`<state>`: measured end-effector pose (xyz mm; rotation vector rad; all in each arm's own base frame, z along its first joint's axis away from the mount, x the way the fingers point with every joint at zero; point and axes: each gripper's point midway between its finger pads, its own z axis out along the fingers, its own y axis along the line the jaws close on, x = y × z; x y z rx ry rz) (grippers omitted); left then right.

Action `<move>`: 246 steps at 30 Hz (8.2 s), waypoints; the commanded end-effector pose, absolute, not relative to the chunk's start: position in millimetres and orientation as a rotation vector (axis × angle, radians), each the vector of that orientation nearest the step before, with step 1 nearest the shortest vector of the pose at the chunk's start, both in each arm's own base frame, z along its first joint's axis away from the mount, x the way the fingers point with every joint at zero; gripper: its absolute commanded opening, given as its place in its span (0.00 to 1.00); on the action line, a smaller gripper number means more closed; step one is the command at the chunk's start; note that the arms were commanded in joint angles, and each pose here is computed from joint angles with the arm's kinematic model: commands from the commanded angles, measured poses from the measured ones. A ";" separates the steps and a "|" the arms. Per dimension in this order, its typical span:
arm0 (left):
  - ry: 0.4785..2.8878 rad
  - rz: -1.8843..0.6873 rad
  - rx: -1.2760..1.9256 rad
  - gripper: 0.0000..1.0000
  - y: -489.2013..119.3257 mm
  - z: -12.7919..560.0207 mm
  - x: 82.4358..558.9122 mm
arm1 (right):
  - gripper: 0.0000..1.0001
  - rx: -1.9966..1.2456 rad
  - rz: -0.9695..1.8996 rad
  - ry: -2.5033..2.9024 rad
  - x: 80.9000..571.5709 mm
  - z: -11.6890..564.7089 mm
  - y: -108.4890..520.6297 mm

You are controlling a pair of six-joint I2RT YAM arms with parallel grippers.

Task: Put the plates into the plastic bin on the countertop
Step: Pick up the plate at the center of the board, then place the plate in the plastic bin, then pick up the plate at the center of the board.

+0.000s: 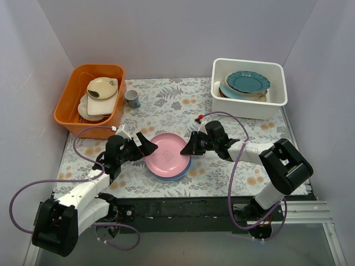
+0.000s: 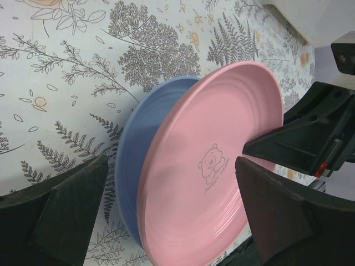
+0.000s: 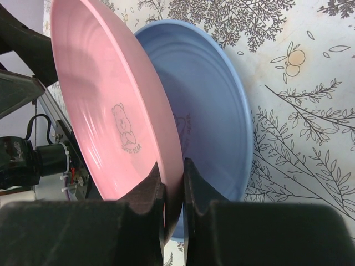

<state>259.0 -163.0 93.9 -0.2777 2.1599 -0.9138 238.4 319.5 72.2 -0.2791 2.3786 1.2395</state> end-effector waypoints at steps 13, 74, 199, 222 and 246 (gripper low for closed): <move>2.054 -0.861 -0.303 0.98 -148.6 140.7 256.6 | 0.01 -0.274 1.236 2.186 275.5 135.3 311.2; 2.125 -0.948 -0.245 0.98 -169.4 110.3 265.2 | 0.01 0.151 0.947 1.867 446.4 273.8 105.4; 2.339 -0.817 -0.369 0.75 -148.9 56.1 226.9 | 0.89 -0.210 0.860 2.198 322.9 170.7 217.1; 2.489 -0.757 -0.395 0.55 -151.3 14.2 219.2 | 0.88 -0.311 1.070 2.367 265.9 92.3 267.6; 2.454 -0.815 -0.361 0.00 -160.5 26.6 224.3 | 0.87 -0.283 1.286 2.395 237.4 66.9 281.6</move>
